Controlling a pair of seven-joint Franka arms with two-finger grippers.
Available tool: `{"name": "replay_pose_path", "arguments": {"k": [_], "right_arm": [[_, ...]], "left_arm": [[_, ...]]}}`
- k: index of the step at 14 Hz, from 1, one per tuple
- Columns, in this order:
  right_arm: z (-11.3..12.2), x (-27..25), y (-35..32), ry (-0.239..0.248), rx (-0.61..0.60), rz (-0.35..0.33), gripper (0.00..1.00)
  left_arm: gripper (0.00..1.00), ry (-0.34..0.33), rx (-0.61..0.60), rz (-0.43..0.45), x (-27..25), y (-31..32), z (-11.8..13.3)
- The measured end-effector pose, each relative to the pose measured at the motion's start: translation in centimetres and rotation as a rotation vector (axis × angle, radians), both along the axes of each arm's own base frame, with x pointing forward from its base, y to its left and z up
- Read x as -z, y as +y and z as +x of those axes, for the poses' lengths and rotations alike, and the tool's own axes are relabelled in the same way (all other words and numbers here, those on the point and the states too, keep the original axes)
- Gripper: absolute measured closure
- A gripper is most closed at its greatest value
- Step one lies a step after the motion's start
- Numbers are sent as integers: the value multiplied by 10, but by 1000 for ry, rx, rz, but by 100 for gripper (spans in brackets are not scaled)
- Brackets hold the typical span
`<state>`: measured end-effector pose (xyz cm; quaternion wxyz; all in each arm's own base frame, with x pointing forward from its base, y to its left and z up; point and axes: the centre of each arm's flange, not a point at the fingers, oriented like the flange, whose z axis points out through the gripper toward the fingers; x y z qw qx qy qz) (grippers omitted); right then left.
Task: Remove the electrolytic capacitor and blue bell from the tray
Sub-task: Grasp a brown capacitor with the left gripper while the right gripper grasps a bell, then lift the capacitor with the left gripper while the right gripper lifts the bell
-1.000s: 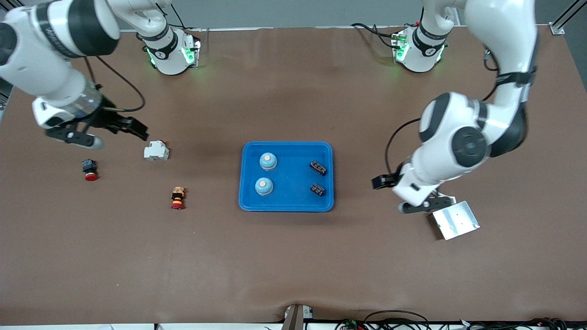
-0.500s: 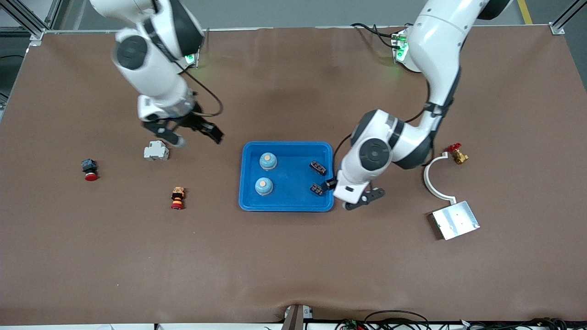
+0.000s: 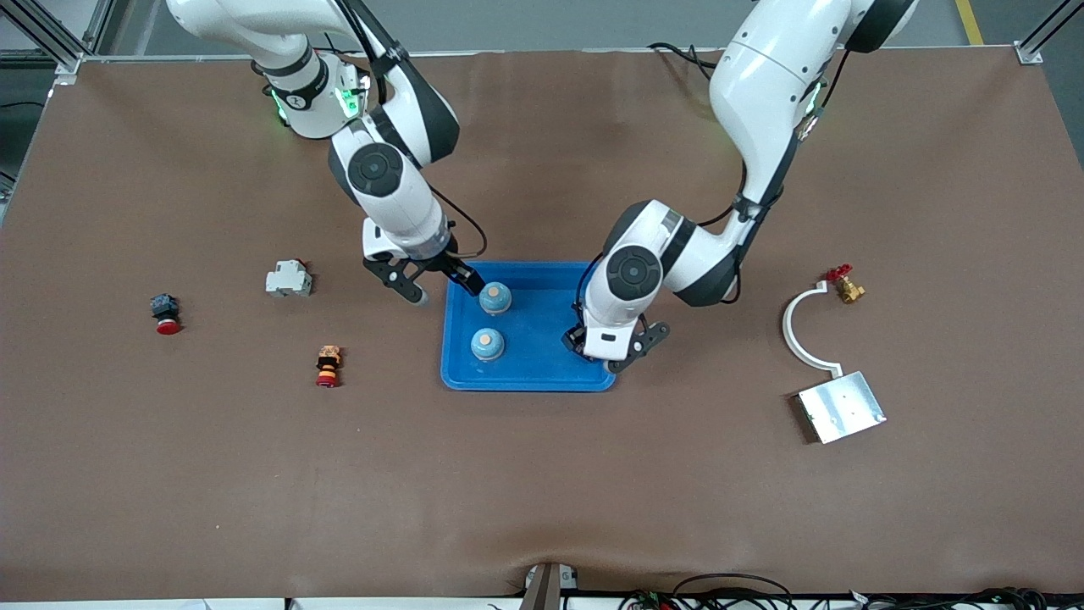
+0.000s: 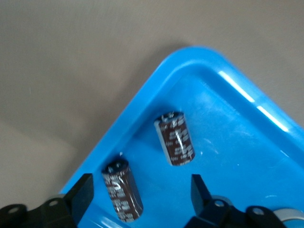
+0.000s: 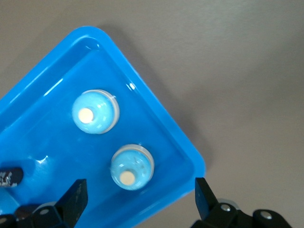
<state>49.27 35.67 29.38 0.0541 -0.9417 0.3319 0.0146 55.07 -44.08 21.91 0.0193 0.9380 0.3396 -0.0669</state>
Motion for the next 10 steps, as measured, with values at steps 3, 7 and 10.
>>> {"name": "replay_pose_path", "arguments": {"k": [3,7,10], "right_arm": [[23,23,19,-20,31,-35,0],[54,60,37,-35,62,-61,0],[66,74,41,-37,67,-63,0]], "left_arm": [[31,27,-77,27,15,-17,-18],[32,62,-116,65,35,-15,-34],[62,69,-120,74,40,-12,-35]]}}
